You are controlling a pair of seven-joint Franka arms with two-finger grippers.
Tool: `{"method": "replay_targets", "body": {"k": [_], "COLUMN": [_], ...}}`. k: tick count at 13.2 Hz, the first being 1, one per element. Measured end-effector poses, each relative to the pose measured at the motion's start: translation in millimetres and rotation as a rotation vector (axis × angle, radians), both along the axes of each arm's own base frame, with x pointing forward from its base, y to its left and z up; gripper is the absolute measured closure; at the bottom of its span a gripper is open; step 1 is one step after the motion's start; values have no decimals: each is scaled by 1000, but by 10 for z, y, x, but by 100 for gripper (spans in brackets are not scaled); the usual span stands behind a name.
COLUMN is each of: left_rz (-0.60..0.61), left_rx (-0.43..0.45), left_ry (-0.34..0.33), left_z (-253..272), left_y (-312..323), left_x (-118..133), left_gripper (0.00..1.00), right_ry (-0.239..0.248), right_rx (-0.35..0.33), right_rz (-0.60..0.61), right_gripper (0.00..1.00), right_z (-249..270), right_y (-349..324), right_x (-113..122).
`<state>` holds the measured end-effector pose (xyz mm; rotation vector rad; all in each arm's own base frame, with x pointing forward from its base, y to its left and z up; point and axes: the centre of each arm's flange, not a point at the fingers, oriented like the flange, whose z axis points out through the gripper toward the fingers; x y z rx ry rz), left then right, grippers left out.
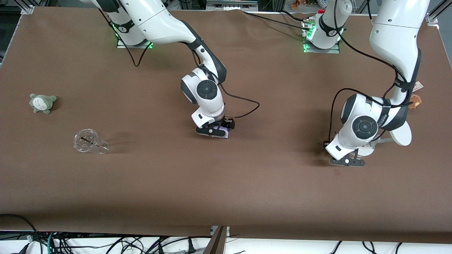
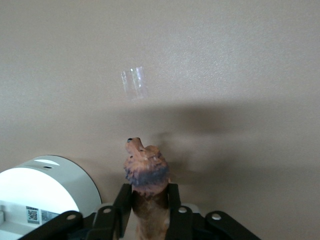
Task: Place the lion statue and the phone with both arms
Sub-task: 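Lower the lion statue beside the white lamp base and open the left gripper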
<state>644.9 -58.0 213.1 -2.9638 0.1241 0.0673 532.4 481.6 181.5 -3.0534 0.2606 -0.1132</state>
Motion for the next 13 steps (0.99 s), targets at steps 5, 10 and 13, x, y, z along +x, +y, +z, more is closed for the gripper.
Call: {"method": "replay_targets", "body": {"k": [5,10,13], "left_rz": [18,68,79], "left_rx": [21,26,-51], "left_ry": [0,72,44], "left_z": [477,1596,2250], "left_y": [39,-147,-154], "left_x": [43,162,213], "left_gripper": [10,0,0], "right_ry": [-18,-22,-25], "right_rx": [15,17,14], "right_rz": [5,9,15], "right_gripper": [0,0,9], "right_z": [-12,-40,-117], "right_y": [31,45,53], "right_x": [-1,2,-10]}}
